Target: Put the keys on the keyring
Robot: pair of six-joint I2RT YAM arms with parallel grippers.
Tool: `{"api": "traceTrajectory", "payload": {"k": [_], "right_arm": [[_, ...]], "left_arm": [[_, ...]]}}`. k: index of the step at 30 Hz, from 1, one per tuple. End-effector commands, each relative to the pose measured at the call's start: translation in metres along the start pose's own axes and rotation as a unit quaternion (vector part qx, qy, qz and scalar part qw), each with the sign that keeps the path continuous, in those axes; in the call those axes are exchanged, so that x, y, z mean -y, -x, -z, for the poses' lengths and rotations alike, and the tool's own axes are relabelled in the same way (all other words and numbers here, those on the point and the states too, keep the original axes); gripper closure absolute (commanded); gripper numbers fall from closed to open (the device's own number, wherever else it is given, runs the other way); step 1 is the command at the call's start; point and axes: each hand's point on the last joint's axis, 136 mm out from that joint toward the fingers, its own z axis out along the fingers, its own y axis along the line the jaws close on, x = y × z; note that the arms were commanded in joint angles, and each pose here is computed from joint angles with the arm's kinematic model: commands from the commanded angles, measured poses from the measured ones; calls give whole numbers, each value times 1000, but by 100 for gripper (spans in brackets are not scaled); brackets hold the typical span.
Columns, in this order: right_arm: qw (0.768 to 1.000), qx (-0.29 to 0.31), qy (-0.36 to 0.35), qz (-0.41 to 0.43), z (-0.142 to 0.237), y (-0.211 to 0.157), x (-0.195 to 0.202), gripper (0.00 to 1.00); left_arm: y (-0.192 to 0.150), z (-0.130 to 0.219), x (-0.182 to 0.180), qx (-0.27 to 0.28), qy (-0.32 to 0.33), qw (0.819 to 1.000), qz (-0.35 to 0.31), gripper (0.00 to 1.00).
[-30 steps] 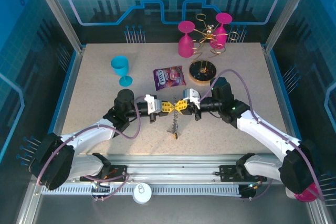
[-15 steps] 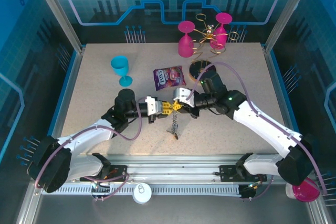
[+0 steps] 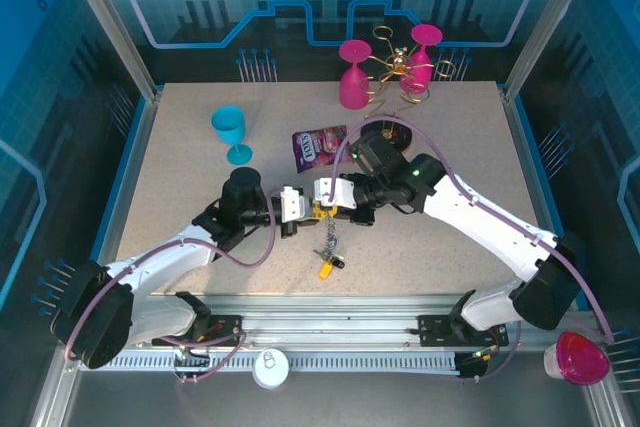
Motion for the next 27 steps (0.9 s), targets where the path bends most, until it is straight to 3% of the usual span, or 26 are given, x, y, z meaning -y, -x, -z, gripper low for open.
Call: {"api": "traceTrajectory", "payload": {"k": [1, 2, 5, 10, 17, 27], "right_arm": [[999, 34, -27, 5, 13, 15, 4, 96], [998, 53, -46, -5, 18, 16, 10, 88], [989, 127, -66, -33, 34, 21, 16, 77], [972, 219, -63, -57, 44, 19, 11, 73], [967, 243, -62, -48, 36, 13, 3, 72], [963, 256, -61, -48, 36, 19, 7, 73]], "left_arm": [[19, 3, -3, 18, 2, 999, -33, 100], [21, 4, -3, 23, 4, 999, -37, 100], [27, 6, -1, 45, 10, 998, -46, 100], [41, 9, 1, 89, 12, 995, -47, 100], [52, 9, 1, 129, 4, 991, -26, 100], [52, 8, 2, 130, -4, 991, -22, 100]]}}
